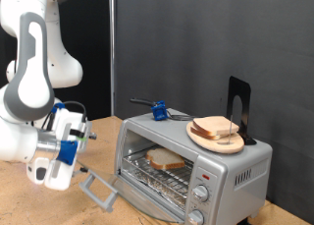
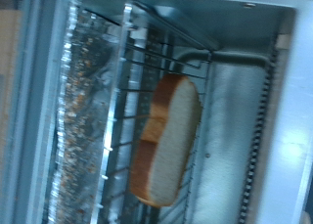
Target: Make a piece of toast with the oven
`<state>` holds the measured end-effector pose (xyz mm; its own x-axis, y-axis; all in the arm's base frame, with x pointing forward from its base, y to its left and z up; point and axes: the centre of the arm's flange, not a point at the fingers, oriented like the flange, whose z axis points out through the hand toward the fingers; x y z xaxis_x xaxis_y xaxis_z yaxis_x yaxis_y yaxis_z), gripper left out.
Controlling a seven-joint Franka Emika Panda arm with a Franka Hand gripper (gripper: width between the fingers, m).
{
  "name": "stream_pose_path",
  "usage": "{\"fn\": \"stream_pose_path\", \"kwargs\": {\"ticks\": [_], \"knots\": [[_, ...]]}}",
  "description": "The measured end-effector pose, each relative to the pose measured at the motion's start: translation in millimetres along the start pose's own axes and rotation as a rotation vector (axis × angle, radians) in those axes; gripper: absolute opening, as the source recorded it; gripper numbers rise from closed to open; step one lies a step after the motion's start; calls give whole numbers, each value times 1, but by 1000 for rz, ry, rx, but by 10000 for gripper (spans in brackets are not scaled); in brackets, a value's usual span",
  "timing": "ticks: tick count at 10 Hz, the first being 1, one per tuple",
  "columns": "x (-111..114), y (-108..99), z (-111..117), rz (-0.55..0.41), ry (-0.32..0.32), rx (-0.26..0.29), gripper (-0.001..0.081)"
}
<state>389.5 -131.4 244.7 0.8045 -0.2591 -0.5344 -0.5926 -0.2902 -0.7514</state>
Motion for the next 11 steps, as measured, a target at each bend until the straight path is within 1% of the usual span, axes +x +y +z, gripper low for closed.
{"fn": "stream_pose_path", "kwargs": {"ticks": [1,2,4,5,7,9,11], "knots": [[-5,-13,0,-15,6,8,808],[-9,-28,5,-29,11,21,808],[-13,-54,24,-40,27,26,808],[-15,-61,36,-28,27,13,808],[-17,-73,57,-31,36,-3,808],[-19,-75,71,-30,41,-21,808],[-20,-74,78,-27,40,-30,808]]}}
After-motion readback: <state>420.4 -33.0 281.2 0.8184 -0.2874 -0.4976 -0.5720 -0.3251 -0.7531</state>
